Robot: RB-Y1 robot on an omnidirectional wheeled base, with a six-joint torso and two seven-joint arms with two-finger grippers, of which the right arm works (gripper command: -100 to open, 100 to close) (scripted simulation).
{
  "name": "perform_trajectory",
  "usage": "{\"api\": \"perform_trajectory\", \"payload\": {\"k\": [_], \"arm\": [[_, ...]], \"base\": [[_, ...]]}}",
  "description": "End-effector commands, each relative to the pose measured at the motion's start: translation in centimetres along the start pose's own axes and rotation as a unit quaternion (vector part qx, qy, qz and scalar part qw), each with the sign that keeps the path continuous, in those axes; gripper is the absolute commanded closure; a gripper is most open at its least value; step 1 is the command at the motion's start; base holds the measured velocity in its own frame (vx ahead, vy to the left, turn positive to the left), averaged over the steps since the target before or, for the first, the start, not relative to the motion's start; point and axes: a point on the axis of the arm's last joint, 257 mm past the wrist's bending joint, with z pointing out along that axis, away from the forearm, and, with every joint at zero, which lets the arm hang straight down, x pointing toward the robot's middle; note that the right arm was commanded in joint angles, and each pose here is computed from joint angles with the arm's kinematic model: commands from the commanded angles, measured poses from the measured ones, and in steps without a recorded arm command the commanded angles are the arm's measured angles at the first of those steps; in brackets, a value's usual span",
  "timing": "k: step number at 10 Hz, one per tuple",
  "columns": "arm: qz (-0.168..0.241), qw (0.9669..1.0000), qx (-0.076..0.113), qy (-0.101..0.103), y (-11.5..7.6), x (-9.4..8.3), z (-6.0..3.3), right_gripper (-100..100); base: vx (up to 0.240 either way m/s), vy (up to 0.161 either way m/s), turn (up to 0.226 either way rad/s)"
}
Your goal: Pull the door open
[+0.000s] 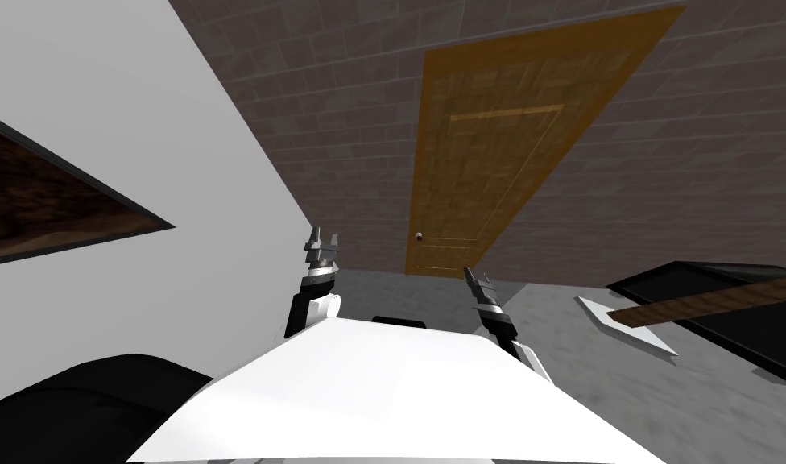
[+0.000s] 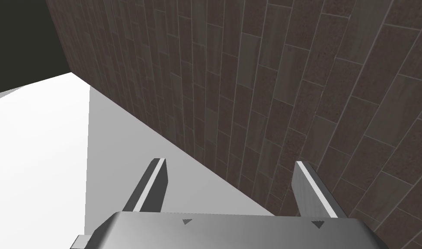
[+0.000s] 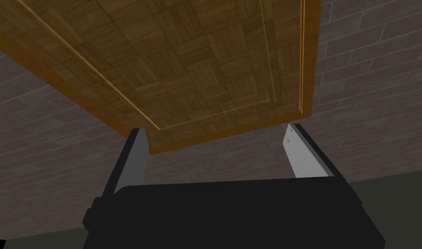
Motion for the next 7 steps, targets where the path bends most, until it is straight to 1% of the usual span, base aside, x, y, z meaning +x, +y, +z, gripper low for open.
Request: {"api": "perform_trajectory", "payload": {"k": [1, 4, 7], "arm": [[-0.019, 0.9998, 0.006, 0.007, -0.6, 0.7, -0.28, -100], [-0.051, 0.9984, 0.016, 0.021, -1.7, 2.0, -0.95, -100], [-0.079, 0.996, 0.025, 0.035, -2.7, 3.3, -1.66, -100]], "base": [[0.105, 0.04, 0.064], [0.117, 0.03, 0.069], [0.109, 0.029, 0.065]]}}
